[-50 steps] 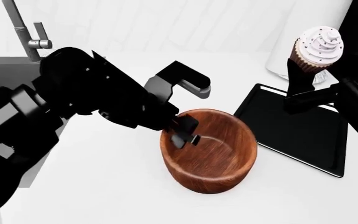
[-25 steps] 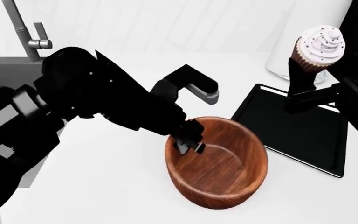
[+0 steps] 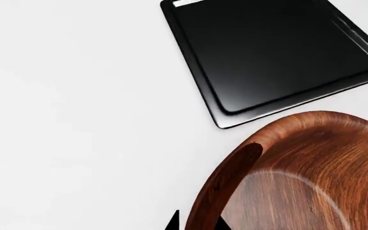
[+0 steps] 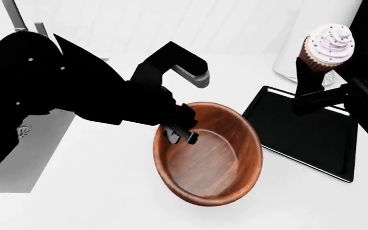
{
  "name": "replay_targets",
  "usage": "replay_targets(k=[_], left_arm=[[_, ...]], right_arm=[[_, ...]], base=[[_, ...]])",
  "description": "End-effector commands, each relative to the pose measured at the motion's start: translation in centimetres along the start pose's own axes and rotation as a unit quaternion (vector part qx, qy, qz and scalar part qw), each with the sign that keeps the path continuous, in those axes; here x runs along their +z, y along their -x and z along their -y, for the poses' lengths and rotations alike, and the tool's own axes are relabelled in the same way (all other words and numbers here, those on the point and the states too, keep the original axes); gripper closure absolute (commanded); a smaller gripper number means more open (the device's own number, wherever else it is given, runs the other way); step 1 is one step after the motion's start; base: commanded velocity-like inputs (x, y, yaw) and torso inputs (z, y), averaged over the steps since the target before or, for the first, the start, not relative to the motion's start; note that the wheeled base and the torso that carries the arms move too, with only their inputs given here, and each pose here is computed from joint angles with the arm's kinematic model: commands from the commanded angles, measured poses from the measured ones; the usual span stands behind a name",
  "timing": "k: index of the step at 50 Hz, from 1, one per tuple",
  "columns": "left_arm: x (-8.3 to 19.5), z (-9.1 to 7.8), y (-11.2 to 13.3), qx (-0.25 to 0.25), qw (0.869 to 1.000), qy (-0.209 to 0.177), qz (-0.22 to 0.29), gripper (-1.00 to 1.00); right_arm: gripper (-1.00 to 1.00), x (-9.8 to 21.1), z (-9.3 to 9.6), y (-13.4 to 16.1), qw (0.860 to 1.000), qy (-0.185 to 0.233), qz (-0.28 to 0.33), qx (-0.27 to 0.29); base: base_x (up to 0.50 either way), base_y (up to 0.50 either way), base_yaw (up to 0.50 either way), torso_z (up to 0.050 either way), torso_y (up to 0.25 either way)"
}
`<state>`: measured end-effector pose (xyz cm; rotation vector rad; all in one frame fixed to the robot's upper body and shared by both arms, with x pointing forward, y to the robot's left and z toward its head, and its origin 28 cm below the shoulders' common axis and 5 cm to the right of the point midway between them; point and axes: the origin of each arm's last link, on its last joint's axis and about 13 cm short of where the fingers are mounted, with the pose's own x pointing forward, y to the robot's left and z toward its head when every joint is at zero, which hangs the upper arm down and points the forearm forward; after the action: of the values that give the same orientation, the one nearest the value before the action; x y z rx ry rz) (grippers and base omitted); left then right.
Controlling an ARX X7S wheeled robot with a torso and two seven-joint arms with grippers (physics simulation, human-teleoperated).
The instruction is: Move the fresh-baked cupcake off the tray onto the counter, and place the bowl used for mixing into the sink.
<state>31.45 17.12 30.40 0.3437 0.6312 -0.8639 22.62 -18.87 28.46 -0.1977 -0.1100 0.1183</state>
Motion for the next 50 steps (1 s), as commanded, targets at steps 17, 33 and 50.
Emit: replay_targets(k=[17, 33, 50], left_arm=[[0.0, 0.6, 6.1, 0.093, 0.993, -0.001, 0.071, 1.0], [-1.0, 0.9, 9.9, 0.14, 0.983, 0.01, 0.116, 1.0], [-1.7, 0.3, 12.6, 0.182, 0.971, 0.045, 0.151, 1.0]], right_arm=[[1.0, 0.9, 0.0, 0.1, 1.0, 0.006, 0.021, 0.004], [1.0, 1.3, -0.2, 0.0, 1.0, 0.01, 0.028, 0.008], [1.0, 1.3, -0.4, 0.0, 0.999, 0.022, 0.029, 0.016]], base=[[0.0, 0.0, 0.0, 0.0, 0.0], [0.0, 0.0, 0.0, 0.0, 0.0], [0.0, 0.05, 0.0, 0.0, 0.0]])
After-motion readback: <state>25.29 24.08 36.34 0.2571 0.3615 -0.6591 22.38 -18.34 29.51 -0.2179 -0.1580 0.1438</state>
